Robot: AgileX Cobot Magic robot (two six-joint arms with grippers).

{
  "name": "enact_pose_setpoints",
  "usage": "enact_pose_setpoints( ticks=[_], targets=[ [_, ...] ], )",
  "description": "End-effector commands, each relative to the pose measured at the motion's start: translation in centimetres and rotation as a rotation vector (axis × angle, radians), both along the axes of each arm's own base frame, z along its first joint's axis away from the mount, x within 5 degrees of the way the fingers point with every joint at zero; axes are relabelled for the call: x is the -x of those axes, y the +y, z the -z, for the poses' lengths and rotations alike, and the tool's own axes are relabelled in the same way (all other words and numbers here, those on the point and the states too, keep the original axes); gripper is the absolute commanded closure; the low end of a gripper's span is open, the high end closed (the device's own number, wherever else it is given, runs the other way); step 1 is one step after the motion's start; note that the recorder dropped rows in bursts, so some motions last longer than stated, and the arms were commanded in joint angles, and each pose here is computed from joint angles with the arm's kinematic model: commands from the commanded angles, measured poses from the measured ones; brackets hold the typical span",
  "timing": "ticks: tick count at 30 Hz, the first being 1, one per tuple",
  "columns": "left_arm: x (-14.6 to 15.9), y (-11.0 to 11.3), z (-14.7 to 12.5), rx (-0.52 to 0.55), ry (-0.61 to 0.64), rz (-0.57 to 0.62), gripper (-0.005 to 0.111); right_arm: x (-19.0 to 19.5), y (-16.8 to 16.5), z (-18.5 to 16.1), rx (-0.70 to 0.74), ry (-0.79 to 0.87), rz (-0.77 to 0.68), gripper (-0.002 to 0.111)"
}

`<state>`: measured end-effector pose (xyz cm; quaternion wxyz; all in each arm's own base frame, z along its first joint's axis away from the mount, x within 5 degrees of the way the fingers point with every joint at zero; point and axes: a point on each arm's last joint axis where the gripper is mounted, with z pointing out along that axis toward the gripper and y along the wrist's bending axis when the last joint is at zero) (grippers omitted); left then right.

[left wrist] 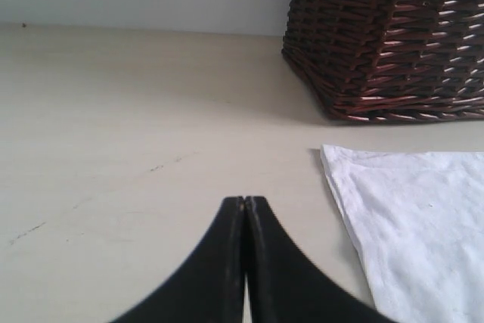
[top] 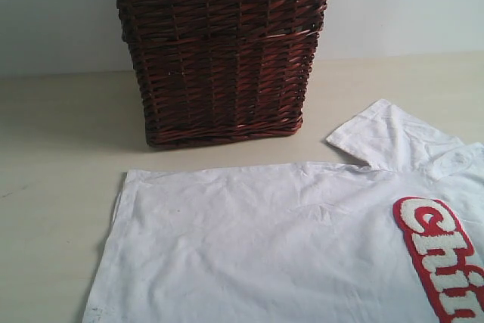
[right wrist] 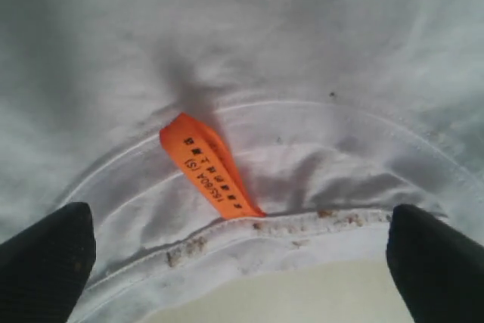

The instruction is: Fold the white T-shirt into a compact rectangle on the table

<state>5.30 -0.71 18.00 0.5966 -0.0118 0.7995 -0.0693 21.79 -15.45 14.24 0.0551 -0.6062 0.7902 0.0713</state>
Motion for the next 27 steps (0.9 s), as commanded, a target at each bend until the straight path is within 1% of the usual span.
enact_pose_setpoints(
  ticks=[1, 6, 12, 21, 27],
  targets=[
    [0.0, 0.0, -0.1, 0.003, -0.012, 0.008, 0.107, -0.1, -0.4, 1.3, -0.004, 0.01, -0.01, 0.004],
    [0.0, 0.0, -0.1, 0.003, -0.012, 0.008, 0.107, -0.4, -0.8, 2.4, 0.018, 0.005, -0.012, 0.004],
    [0.0, 0.0, -0.1, 0.003, -0.012, 0.008, 0.107, 0.0, -1.4, 3.1, 0.068, 0.056, -0.096, 0.004],
    [0.0, 0.0, -0.1, 0.003, -0.012, 0.008, 0.107, 0.0, -1.4, 1.5, 0.116, 0.014, -0.102, 0.004],
    [0.0, 0.0, -0.1, 0.003, -0.012, 0.008, 0.107, -0.3, -1.0, 0.1, 0.103, -0.056, -0.039, 0.004]
  ],
)
